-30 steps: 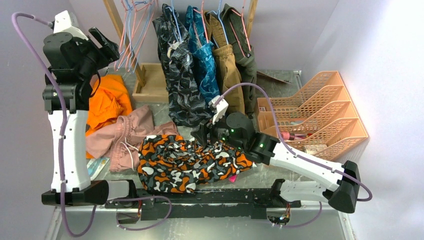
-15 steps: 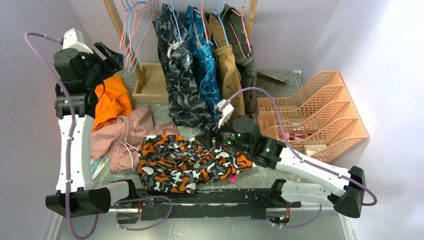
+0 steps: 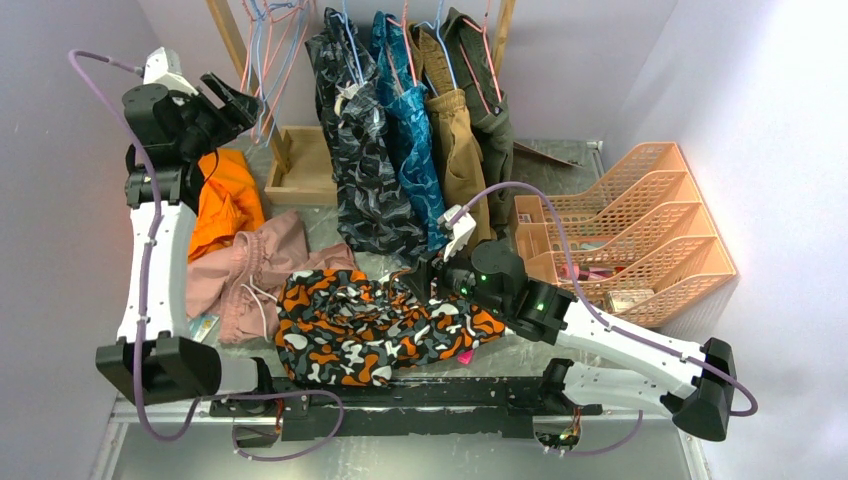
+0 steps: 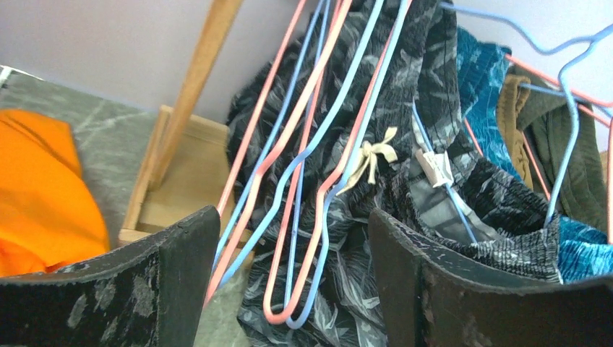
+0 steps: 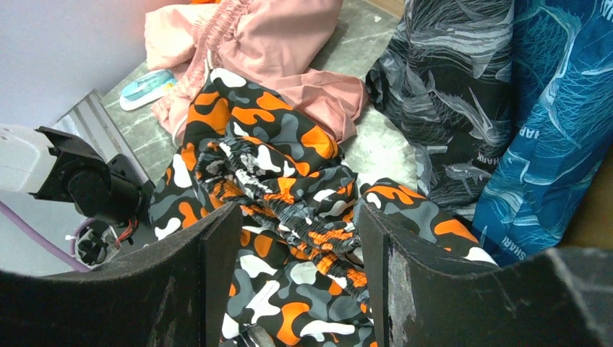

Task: Place the shorts on the hanger
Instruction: Pick up the hanger from the clothesline.

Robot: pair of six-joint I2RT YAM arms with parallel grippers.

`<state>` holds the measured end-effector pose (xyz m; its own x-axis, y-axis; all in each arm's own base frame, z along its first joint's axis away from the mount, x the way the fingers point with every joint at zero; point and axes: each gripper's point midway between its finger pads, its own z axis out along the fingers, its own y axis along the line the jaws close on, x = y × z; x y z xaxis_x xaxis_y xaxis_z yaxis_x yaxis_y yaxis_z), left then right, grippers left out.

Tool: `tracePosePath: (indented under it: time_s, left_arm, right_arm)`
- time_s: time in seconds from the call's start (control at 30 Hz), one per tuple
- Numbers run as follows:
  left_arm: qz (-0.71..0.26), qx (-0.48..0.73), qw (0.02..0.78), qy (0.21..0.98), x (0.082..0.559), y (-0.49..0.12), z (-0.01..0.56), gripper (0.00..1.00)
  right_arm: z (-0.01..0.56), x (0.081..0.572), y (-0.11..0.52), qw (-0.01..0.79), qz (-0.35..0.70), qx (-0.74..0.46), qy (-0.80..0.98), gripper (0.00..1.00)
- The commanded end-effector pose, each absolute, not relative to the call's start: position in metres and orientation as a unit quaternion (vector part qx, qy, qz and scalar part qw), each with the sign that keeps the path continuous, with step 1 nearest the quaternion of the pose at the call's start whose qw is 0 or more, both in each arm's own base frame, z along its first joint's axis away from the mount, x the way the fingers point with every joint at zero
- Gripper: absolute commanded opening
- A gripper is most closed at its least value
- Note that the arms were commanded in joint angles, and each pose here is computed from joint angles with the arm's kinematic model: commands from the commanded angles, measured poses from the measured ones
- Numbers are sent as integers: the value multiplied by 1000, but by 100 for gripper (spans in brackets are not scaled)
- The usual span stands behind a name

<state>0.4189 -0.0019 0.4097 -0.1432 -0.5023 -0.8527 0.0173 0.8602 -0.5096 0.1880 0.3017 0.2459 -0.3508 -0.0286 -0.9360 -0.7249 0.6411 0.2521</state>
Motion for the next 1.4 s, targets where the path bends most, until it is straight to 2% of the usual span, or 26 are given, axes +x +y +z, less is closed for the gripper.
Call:
tracePosePath:
  time_s: [0.0, 0.27, 0.43, 0.6, 0.77, 0.87, 1.07, 1.37]
  left_arm:
    - [-275, -113, 631, 717, 427, -27, 425, 78]
    - [-382, -22, 593, 708, 414, -72, 428, 70]
    - [-423, 55, 589, 686, 385, -106, 448, 71]
    - [-393, 55, 591, 702, 377, -106, 446, 73]
    - [-257, -61, 638, 723, 379, -53, 444, 75]
    - [-225, -87, 667, 705, 366, -38, 461, 78]
    - [-220, -90, 689, 685, 359, -35, 483, 77]
    - [-252, -86, 665, 698, 394, -44, 473, 72]
  right_arm:
    - [258, 194, 300, 530, 335, -242, 741, 64]
    - [260, 198, 296, 545, 323, -240, 736, 64]
    - [255, 197, 299, 538, 324, -245, 738, 64]
    - [253, 198, 299, 536, 320, -245, 742, 64]
    - [251, 198, 295, 536, 316, -243, 744, 64]
    - [252, 198, 294, 537, 315, -242, 744, 64]
    - [252, 198, 293, 537, 314, -239, 745, 64]
    - [254, 197, 291, 537, 319, -233, 745, 63]
